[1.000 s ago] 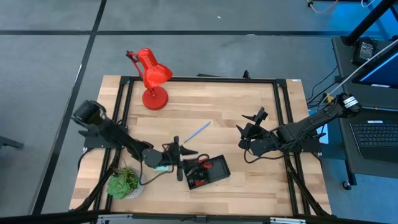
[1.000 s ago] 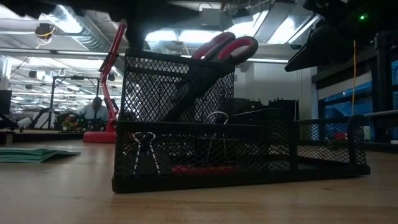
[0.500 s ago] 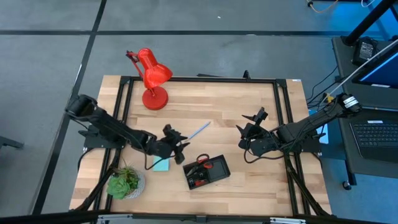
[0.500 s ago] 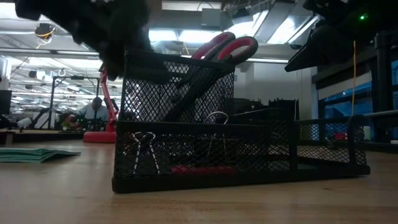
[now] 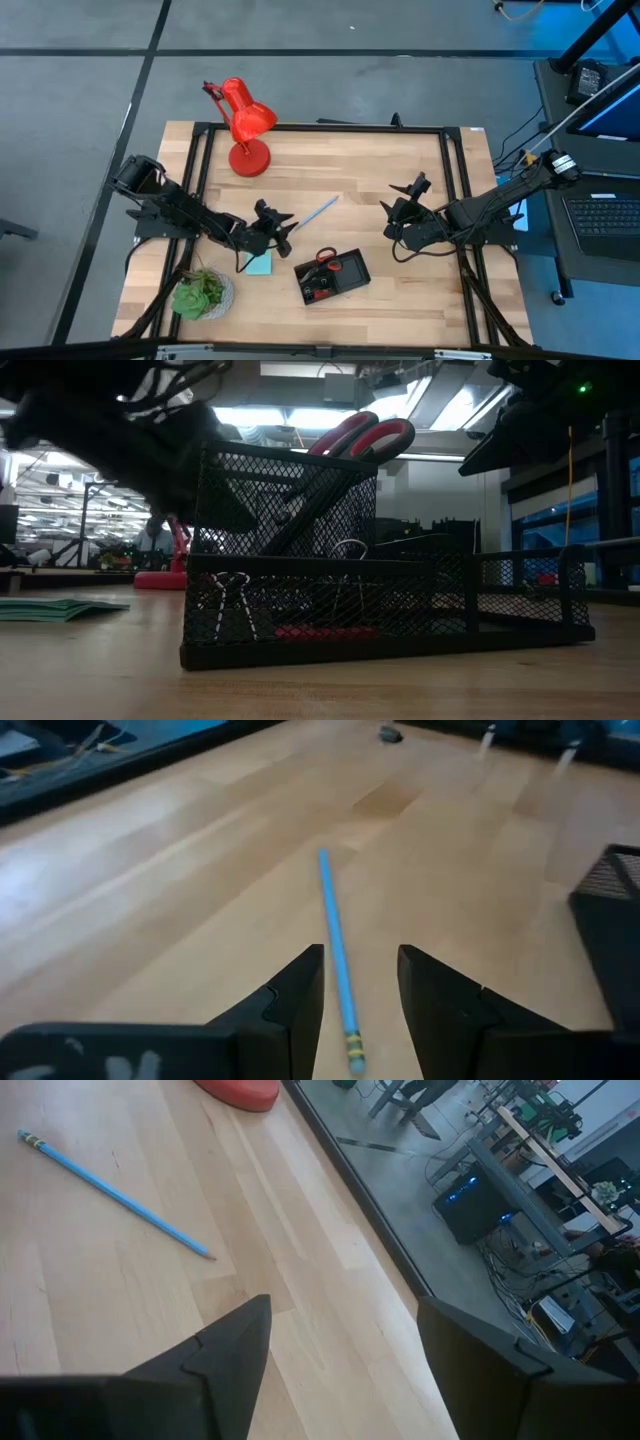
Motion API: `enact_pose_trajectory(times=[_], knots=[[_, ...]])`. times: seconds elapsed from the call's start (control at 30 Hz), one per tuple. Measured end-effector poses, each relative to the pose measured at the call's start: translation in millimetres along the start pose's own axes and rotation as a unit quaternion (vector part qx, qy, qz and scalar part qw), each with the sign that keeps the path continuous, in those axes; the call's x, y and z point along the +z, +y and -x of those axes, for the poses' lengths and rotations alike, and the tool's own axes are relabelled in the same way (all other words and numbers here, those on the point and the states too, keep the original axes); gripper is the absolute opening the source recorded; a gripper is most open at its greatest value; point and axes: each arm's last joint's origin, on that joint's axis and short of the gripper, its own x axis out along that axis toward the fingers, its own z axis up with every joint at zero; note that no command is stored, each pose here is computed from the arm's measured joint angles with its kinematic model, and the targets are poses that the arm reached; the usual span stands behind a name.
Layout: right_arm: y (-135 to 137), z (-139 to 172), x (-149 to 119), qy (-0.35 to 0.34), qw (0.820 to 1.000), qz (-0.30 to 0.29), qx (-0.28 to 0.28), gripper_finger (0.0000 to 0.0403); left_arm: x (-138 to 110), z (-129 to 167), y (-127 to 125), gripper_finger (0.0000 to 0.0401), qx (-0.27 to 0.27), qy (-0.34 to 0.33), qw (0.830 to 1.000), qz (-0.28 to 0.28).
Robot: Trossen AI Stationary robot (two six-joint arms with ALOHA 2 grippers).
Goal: Pick and place office supplies into organizer
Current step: Put the blue pencil into the black desk organizer
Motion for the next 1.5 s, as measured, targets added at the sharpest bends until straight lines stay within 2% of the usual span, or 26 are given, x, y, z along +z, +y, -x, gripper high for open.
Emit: enact_pose_trajectory(times=[0.1,0.43,0.83,1.2,1.5], knots=[[0.0,0.0,0.0,0.000,1.000,0.000,0.000,0.0255,-12.8,0.3,4.2,0.0123,-0.011,-0.016,1.000,0.015],[0.0,0.1,0.1,0.000,1.000,-0.003,0.000,0.0255,-46.8,-18.3,0.2,0.0123,-0.016,-0.027,1.000,-0.005],[0.0,0.0,0.1,0.000,1.000,-0.004,0.000,0.0255,-73.8,-29.9,1.6,0.0123,-0.010,-0.027,0.999,0.015],[0.0,0.1,0.1,-0.001,1.000,-0.004,0.000,0.0255,-79.6,-34.4,4.8,0.0123,0.002,-0.023,0.999,0.023],[0.0,0.0,0.1,0.000,1.000,-0.004,0.000,0.0255,-81.9,-36.7,6.5,0.0123,0.001,-0.004,1.000,-0.005]])
